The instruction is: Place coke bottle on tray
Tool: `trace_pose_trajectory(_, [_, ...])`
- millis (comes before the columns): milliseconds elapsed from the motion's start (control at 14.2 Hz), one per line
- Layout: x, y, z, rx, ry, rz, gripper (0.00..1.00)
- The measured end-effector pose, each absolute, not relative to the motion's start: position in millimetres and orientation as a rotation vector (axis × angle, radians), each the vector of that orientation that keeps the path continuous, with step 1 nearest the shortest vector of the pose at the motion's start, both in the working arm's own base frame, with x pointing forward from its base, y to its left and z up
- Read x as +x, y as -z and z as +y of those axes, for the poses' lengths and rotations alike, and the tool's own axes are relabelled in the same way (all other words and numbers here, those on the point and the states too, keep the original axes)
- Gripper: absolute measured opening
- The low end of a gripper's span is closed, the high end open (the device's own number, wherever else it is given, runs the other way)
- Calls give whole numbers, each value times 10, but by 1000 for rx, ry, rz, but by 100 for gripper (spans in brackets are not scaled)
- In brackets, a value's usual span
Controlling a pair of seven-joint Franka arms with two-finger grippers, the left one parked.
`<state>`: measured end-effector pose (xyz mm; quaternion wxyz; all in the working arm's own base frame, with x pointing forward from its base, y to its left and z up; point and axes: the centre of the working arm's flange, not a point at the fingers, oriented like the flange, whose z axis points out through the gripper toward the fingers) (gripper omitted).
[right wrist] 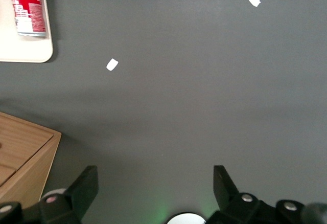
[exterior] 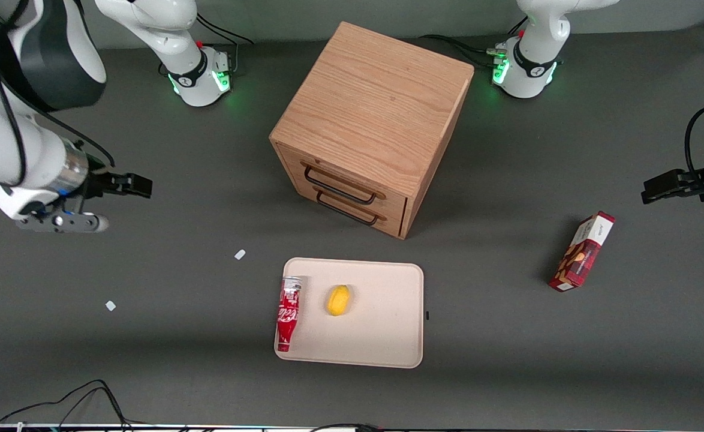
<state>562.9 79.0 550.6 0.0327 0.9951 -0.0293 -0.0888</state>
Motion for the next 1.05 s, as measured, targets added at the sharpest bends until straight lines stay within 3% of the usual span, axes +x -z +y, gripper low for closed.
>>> trace_pose_trajectory(491, [4921,-5956,456,3157,158,-32,100])
trace_pose_trajectory(1053, [4808,-6072,392,3133,167,-76,100])
